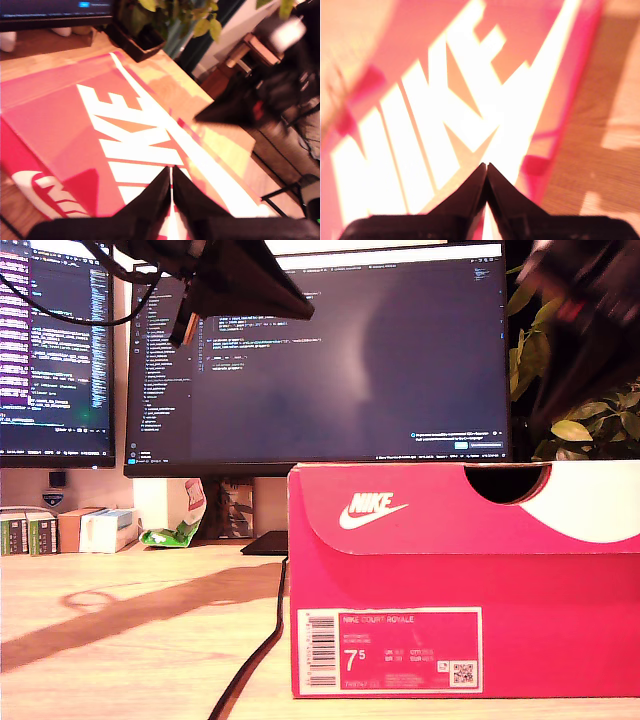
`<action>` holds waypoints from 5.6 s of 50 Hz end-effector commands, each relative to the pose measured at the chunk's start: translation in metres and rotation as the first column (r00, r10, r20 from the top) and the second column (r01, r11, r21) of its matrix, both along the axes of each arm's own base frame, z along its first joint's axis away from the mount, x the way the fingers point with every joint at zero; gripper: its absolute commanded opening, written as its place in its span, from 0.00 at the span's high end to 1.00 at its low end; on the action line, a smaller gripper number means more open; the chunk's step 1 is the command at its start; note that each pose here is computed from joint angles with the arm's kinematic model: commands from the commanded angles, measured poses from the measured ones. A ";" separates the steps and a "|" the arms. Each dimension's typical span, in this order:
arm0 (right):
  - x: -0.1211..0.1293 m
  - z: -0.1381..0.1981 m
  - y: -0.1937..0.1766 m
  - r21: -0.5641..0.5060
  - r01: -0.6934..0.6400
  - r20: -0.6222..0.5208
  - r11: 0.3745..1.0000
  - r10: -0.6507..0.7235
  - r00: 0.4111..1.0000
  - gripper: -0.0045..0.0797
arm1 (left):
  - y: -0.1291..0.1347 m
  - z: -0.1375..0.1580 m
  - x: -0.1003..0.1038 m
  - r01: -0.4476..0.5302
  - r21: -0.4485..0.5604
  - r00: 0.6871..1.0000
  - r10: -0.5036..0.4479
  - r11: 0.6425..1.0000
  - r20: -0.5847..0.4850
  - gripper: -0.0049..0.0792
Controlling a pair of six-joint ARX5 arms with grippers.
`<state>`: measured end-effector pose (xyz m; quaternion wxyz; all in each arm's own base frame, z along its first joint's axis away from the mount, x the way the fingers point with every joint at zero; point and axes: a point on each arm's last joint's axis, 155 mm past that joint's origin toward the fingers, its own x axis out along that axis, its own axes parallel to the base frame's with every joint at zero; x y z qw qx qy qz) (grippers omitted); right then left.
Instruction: Close the red shoebox by pushing the lid with your left arm and holding the box in place with your right arm
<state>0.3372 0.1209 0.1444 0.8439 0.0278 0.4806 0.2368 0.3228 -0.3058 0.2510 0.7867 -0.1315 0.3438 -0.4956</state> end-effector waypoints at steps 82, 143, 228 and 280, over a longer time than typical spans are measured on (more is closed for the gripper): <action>0.028 0.162 -0.068 -0.059 0.327 0.614 0.943 -0.224 0.757 0.96 | 0.140 0.036 0.048 -0.437 0.238 0.865 0.333 0.867 0.374 0.96; -0.052 0.154 -0.107 0.025 0.423 0.738 0.906 -0.303 0.603 0.96 | 0.202 0.010 0.001 -0.577 0.151 0.749 0.446 0.802 0.490 0.96; -0.089 0.035 -0.124 0.164 0.488 0.779 0.857 -0.416 0.470 0.96 | 0.205 -0.061 -0.026 -0.636 -0.063 0.613 0.554 0.769 0.564 0.96; -0.088 -0.035 -0.122 0.055 0.491 0.719 0.870 -0.375 0.585 0.96 | 0.212 -0.128 -0.044 -0.648 0.007 0.628 0.529 0.762 0.570 0.96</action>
